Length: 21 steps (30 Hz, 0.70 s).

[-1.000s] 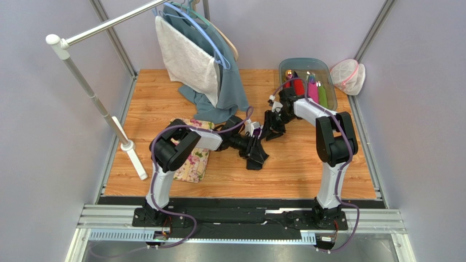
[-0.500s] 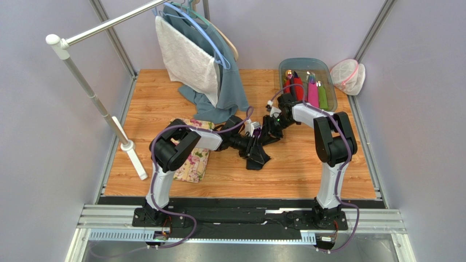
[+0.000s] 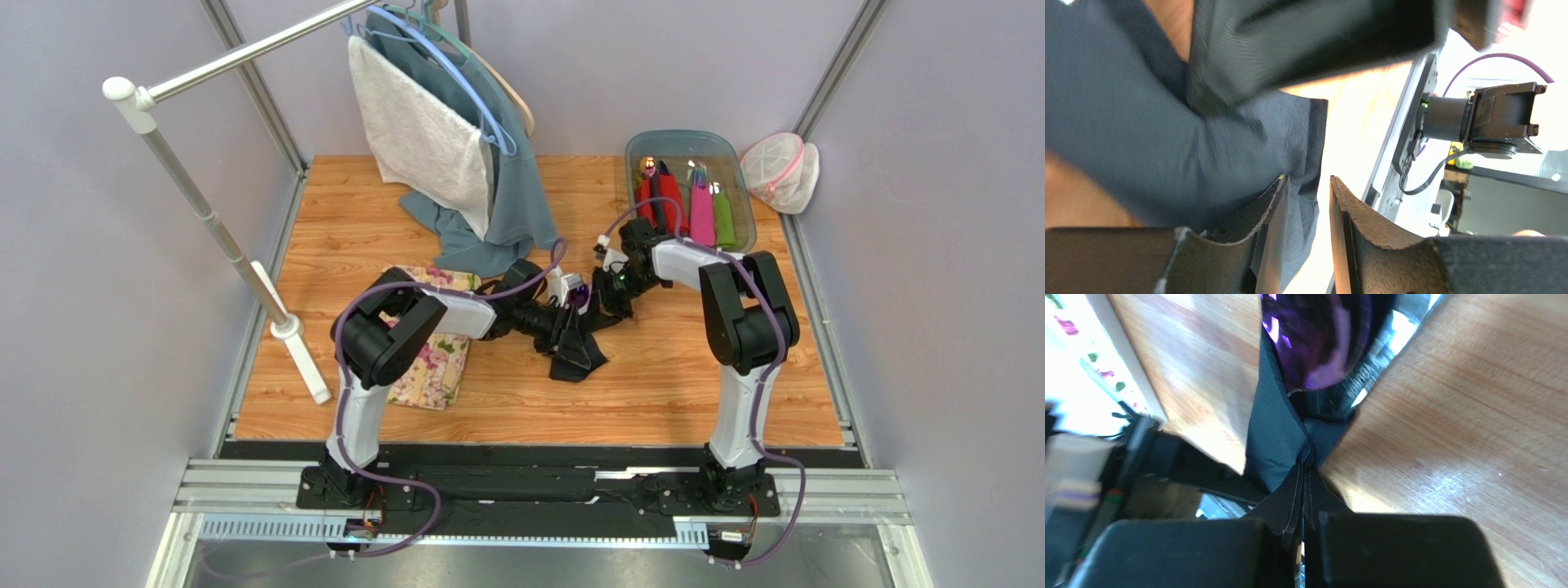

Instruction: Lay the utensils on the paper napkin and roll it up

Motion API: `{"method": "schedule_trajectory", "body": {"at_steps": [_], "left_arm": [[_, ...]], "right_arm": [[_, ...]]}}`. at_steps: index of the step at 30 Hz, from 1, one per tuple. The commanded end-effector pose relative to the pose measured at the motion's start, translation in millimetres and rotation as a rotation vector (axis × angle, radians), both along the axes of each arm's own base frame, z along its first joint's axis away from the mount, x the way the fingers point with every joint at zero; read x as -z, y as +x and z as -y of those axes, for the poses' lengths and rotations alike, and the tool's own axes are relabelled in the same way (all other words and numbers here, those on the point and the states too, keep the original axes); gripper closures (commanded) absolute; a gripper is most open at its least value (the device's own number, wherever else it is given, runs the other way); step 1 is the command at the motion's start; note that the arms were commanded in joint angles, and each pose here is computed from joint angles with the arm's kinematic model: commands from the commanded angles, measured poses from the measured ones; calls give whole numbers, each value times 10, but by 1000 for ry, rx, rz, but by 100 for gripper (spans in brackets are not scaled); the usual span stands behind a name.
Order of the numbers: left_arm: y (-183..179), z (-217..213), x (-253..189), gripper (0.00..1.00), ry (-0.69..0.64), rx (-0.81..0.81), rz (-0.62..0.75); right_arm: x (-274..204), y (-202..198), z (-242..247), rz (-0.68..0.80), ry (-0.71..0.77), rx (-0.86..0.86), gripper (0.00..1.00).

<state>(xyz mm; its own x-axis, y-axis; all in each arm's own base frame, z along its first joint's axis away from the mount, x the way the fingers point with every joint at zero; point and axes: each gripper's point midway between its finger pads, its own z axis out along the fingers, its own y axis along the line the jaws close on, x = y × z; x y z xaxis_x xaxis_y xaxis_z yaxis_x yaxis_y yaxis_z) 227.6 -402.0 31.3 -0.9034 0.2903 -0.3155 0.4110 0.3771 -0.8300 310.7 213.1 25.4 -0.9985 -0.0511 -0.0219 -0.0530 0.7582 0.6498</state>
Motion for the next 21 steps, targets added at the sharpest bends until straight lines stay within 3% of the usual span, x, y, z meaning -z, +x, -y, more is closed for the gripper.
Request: {"method": "schedule_trajectory", "body": {"at_steps": [1, 7, 21], "left_arm": [[77, -36, -502, 61, -72, -5, 146], [72, -149, -891, 62, -106, -56, 167], [-172, -179, -219, 84, -12, 30, 12]], "right_arm": [[182, 71, 111, 56, -85, -18, 100], [278, 67, 133, 57, -114, -27, 100], [339, 81, 131, 57, -136, -28, 100]]}}
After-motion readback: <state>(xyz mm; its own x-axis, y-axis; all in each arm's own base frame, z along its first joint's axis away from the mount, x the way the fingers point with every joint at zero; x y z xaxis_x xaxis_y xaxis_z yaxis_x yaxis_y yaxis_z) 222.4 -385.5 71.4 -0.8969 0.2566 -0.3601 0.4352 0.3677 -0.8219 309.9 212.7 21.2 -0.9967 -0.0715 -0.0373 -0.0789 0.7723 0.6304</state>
